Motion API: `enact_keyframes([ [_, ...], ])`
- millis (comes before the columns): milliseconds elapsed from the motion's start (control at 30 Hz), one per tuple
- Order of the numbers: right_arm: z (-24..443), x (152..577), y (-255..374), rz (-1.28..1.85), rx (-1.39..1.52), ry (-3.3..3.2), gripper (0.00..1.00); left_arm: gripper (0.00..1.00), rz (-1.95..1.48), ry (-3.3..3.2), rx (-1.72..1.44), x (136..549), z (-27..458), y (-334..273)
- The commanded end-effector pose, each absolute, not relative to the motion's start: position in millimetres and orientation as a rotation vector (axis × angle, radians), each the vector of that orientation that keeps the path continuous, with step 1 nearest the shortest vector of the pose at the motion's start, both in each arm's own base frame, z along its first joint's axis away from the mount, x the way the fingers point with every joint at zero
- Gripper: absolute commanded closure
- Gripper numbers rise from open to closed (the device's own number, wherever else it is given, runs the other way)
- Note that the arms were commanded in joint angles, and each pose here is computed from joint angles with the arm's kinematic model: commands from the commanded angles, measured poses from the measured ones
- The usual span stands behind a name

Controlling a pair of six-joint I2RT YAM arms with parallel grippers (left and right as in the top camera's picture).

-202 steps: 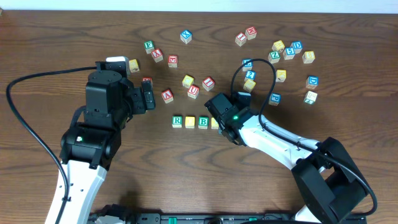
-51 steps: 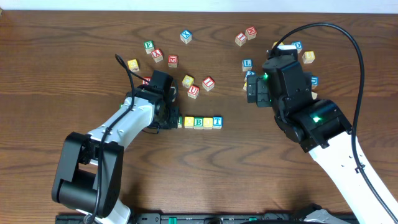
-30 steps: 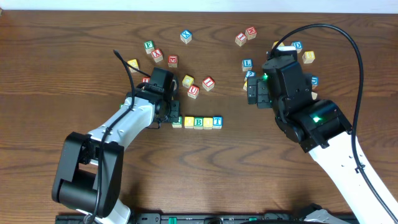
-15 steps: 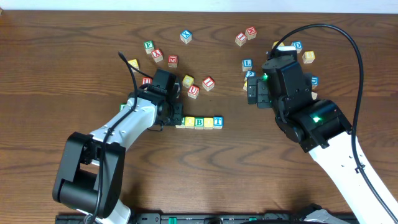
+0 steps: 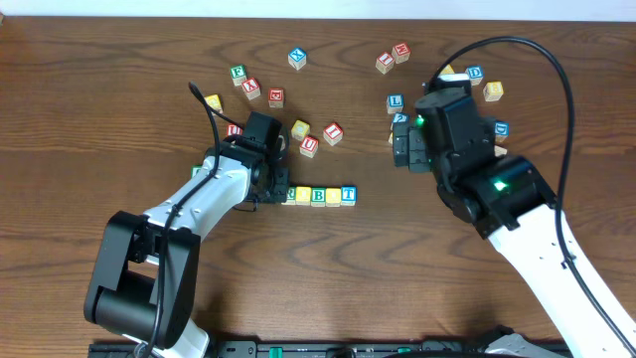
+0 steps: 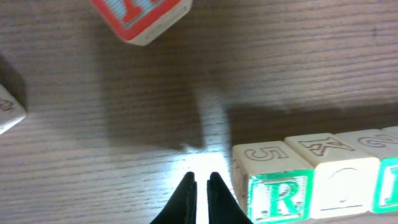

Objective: Spell out ROBOT

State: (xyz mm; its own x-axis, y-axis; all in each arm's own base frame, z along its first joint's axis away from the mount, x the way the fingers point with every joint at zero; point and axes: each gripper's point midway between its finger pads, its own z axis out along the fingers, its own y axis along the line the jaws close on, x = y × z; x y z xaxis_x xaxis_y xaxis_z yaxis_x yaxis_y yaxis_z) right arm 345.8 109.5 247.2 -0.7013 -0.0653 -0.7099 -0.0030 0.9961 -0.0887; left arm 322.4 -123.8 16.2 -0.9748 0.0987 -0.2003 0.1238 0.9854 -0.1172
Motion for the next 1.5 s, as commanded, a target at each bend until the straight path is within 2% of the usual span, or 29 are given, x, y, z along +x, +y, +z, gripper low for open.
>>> enact_keyframes([
  [0,228,356,106,-0.162,-0.054,2.393,0.01,0.92,-0.123,2.919,0.164,324,22,-115],
  [100,207,363,111,-0.188,-0.072,2.442,0.01,0.92,-0.046,2.859,0.148,327,46,-104],
  [200,185,370,129,-0.113,-0.112,2.497,0.15,0.92,0.008,2.707,0.114,326,104,-89],
  [233,183,372,135,-0.071,-0.121,2.498,0.21,0.74,-0.02,2.628,0.102,323,133,-88],
  [267,183,372,137,-0.062,-0.123,2.498,0.28,0.66,-0.035,2.588,0.097,321,146,-87],
  [300,183,372,137,-0.063,-0.124,2.498,0.3,0.47,-0.057,2.529,0.09,318,167,-86],
  [333,183,372,136,-0.064,-0.124,2.499,0.34,0.33,-0.067,2.502,0.086,314,177,-84],
  [400,183,372,136,-0.068,-0.138,2.498,0.46,0.25,-0.078,2.469,0.082,306,190,-82],
  [467,183,372,136,-0.068,-0.138,2.498,0.62,0.24,-0.079,2.468,0.082,302,193,-80],
  [567,183,372,136,-0.068,-0.138,2.498,0.75,0.24,-0.071,2.489,0.084,298,189,-79],
  [767,183,372,136,-0.069,-0.138,2.5,0.78,0.24,-0.068,2.5,0.086,296,188,-78],
  [833,183,371,139,-0.051,-0.143,2.505,0.85,0.23,-0.068,2.5,0.086,296,188,-78],
  [867,182,371,144,-0.014,-0.153,2.508,0.97,0.23,-0.068,2.5,0.086,296,188,-78],
  [900,182,371,148,0.017,-0.161,2.51,0.99,0.23,-0.068,2.5,0.086,296,188,-78],
  [1100,151,377,180,0.161,-0.221,2.548,0.99,0.23,-0.068,2.5,0.086,296,188,-78],
  [1167,133,380,191,0.192,-0.247,2.573,0.99,0.03,-0.068,2.5,0.086,296,188,-78],
  [1467,59,387,229,0.203,-0.268,2.662,0.99,0.01,-0.068,2.5,0.086,296,188,-78],
])
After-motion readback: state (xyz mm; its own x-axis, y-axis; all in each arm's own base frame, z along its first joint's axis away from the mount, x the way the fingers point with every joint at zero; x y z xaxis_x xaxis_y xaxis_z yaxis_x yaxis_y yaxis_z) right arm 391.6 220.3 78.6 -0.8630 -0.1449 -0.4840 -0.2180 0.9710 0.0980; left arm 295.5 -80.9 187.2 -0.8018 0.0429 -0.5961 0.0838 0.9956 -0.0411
